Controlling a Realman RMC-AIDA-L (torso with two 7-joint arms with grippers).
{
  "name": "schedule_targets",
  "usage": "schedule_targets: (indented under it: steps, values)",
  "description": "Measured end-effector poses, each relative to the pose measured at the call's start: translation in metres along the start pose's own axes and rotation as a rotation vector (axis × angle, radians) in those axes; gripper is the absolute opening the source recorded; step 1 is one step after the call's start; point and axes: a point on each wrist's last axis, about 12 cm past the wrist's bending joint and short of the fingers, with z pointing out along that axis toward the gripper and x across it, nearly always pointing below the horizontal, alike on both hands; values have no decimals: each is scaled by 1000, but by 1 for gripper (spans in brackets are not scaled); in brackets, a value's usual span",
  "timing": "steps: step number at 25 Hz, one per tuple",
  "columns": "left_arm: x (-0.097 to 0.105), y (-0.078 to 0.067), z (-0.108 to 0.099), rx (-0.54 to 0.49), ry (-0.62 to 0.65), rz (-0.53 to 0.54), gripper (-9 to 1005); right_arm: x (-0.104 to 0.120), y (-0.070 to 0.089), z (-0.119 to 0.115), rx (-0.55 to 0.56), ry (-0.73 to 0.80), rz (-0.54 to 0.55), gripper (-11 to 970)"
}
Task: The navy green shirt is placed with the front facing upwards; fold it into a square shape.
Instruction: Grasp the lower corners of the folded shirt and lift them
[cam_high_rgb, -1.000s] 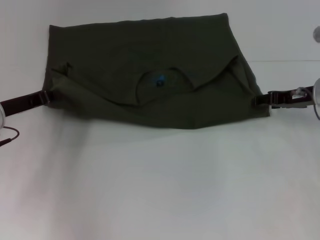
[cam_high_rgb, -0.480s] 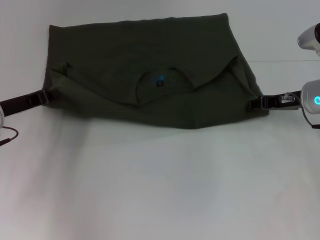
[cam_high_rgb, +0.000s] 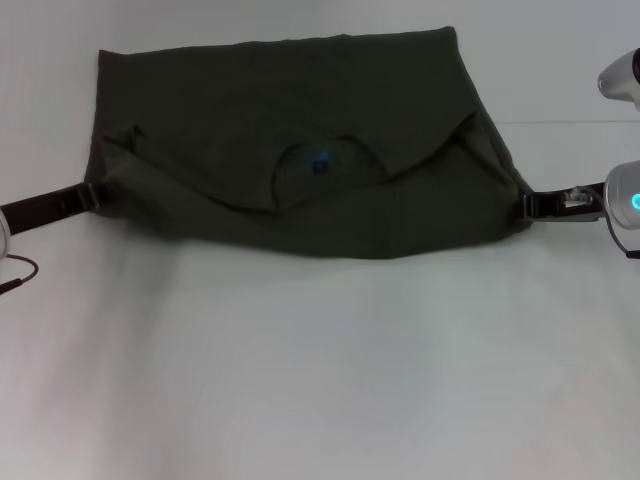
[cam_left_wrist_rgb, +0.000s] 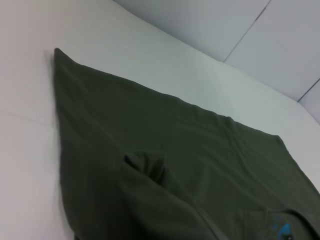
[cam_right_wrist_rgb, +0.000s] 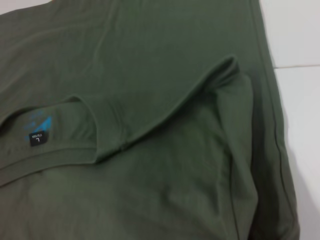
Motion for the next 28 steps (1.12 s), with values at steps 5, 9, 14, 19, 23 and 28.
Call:
schedule_targets:
  steps: [5, 9, 14, 19, 23, 28]
  values:
    - [1, -3, -5, 49, 37, 10, 35, 0, 0, -10, -49, 37, 4, 68]
    - [2, -5, -15, 106, 121, 26, 35, 0, 2, -26, -125, 96, -1, 68]
    - [12, -1, -45, 116, 321, 29, 36, 18, -6, -51, -216, 225, 16, 68]
    - [21, 0, -75, 166, 457, 14, 36, 42, -19, -75, -300, 342, 58, 68]
    - [30, -1, -89, 201, 594, 7, 36, 59, -27, -89, -354, 421, 70, 69]
    - [41, -5, -101, 247, 749, 14, 36, 76, -31, -99, -410, 496, 64, 69]
